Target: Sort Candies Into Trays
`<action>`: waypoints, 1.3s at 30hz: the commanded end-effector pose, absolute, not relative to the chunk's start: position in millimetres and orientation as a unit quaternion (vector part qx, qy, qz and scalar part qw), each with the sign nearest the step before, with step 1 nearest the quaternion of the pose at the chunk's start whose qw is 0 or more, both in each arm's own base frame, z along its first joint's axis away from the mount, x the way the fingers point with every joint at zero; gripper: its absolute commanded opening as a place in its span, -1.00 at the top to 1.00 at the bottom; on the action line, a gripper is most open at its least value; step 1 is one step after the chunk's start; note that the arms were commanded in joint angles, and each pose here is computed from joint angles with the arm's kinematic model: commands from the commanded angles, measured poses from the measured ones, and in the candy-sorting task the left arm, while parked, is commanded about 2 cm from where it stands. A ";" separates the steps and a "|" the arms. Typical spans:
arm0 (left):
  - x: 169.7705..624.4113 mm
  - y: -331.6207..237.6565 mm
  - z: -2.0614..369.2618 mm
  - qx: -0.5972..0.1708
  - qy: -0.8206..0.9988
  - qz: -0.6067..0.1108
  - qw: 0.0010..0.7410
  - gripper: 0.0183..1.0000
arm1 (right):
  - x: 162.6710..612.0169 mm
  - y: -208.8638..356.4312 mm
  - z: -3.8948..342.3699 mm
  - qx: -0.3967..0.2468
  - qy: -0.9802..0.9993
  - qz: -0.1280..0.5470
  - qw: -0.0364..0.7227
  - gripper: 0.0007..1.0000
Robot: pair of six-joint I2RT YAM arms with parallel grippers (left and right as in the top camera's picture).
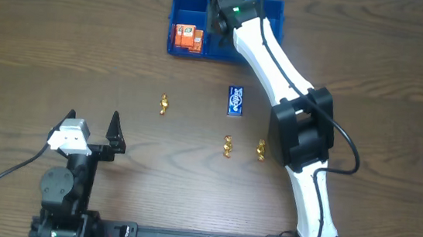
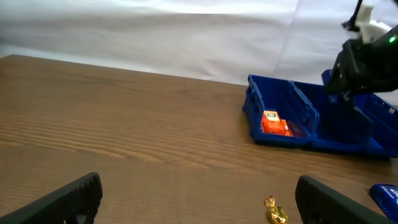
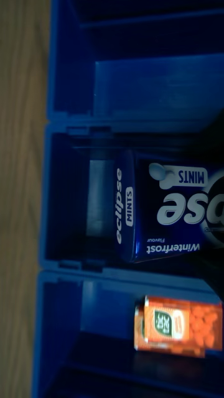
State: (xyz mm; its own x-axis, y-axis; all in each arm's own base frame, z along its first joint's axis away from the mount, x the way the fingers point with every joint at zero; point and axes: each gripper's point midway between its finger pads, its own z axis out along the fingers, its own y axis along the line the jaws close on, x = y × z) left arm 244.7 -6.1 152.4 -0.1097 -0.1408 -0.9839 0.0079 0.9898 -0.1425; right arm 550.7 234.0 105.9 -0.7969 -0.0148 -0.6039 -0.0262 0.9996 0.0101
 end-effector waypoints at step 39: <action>243.7 -3.8 135.6 -0.047 0.760 -0.048 0.647 -1.00 | 347.9 176.6 20.0 0.037 0.986 0.012 0.161 -0.63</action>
